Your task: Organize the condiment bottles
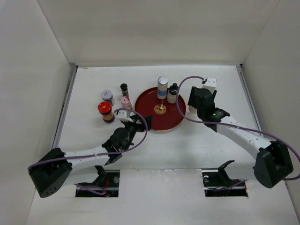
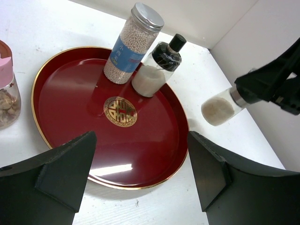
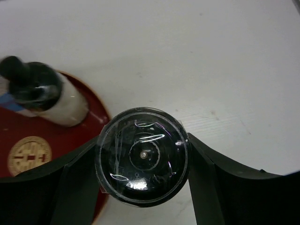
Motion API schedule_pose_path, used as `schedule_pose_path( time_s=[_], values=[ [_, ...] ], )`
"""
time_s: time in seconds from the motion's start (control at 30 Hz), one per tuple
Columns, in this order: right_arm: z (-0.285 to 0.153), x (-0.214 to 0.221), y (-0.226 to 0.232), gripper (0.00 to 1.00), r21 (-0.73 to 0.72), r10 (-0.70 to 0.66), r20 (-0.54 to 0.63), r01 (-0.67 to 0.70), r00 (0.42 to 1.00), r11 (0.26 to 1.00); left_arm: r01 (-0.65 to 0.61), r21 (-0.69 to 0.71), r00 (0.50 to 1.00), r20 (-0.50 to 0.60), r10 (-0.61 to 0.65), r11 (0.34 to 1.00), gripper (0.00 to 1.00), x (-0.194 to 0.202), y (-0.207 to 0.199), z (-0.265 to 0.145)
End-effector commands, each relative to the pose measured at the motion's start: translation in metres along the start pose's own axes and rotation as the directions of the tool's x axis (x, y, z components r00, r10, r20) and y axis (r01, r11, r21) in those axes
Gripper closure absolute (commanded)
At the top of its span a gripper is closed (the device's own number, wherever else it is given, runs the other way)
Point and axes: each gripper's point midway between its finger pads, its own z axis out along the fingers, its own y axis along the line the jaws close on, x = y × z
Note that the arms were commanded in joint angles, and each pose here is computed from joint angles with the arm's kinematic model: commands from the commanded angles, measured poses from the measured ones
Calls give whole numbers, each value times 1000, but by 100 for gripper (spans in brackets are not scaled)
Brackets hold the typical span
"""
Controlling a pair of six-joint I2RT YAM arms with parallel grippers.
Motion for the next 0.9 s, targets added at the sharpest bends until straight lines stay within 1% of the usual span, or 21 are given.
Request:
schedule_pose_path(
  time_s=[0.0,0.17,0.3,0.5,0.57,0.63,0.77,0.8,0.87],
  values=[
    [-17,-75,46,50,-156,138,160,-113,977,981,30,26,999,28,-31,999,22,-7,-7,2],
    [-10,-70,92,50,-249,136,130,-101,982,963,28,17,999,37,-29,999,22,-10,-4,2],
    [5,-51,117,49,-274,102,94,-73,990,959,25,8,999,38,-25,1000,22,-10,-1,3],
    [23,-20,126,49,-259,64,61,-46,996,965,18,-10,999,38,-17,1000,22,-9,4,6],
    [25,-10,126,47,-252,42,53,-28,998,967,14,-13,999,36,-14,1000,22,-8,5,7],
    [24,-3,129,41,-257,29,45,-16,999,966,10,-17,999,35,-9,1000,22,-8,6,8],
    [20,2,130,11,-266,27,48,-13,999,964,4,-31,999,42,-3,1000,22,-10,9,10],
    [17,1,129,6,-267,31,50,-16,998,964,3,-35,999,44,-1,999,22,-12,10,12],
    [8,-8,124,2,-274,50,63,-31,997,961,-1,-39,998,56,3,999,23,-20,8,14]
  ],
)
